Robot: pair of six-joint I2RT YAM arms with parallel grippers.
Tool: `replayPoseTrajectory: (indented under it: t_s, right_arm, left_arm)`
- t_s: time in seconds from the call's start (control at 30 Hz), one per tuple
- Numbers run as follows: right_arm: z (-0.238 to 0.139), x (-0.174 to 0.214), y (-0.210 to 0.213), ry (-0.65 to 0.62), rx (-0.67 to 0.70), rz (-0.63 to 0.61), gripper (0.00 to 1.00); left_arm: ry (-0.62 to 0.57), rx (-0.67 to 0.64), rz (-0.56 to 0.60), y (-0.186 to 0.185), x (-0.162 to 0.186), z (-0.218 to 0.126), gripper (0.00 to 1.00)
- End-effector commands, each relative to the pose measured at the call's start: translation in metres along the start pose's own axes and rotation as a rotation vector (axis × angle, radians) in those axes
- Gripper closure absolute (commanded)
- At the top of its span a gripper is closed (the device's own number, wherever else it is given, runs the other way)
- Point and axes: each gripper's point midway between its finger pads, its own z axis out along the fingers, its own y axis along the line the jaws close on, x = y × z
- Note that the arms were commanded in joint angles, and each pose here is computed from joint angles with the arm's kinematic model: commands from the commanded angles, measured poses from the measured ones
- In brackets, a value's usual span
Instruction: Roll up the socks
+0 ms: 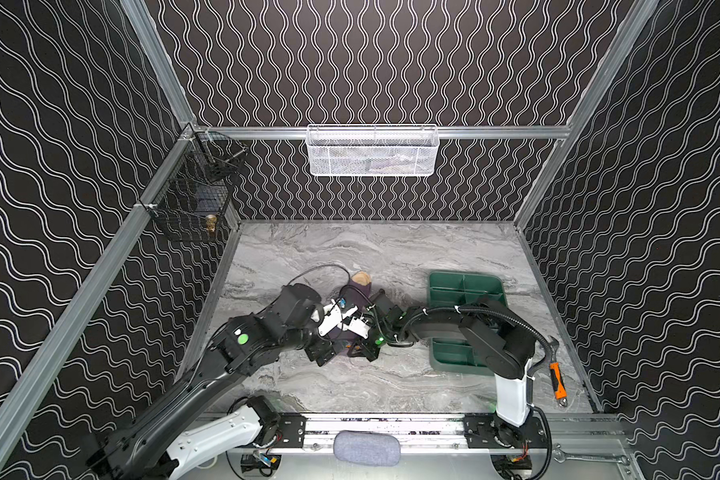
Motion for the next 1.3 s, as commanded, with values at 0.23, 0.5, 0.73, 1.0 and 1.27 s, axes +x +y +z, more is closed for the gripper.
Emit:
replayPoseTrajectory:
  t_s: [0.23,0.5,0.73,1.0,1.27]
  right_arm:
    - [-0.002,0.079,-0.029,0.275,0.121,0.179,1.00]
    - [-0.003,0.077,-0.023,0.264,0.071,0.175,1.00]
    - [-0.005,0.075,-0.023,0.264,0.060,0.170,1.00]
    - [-0.005,0.074,-0.020,0.257,0.050,0.164,1.00]
    - [-0.005,0.074,-0.019,0.258,0.046,0.160,1.00]
  left_arm:
    - [0.520,-0.201,0.570,-0.002,0.085,0.075,0.19]
    - [0.423,-0.211,0.503,-0.013,0.086,0.119,0.23]
    - [0.433,-0.187,0.530,-0.016,0.098,0.135,0.35]
    - [0.472,-0.169,0.447,0.004,0.106,0.146,0.40]
    - [0.512,-0.109,0.425,0.000,0.117,0.153,0.27]
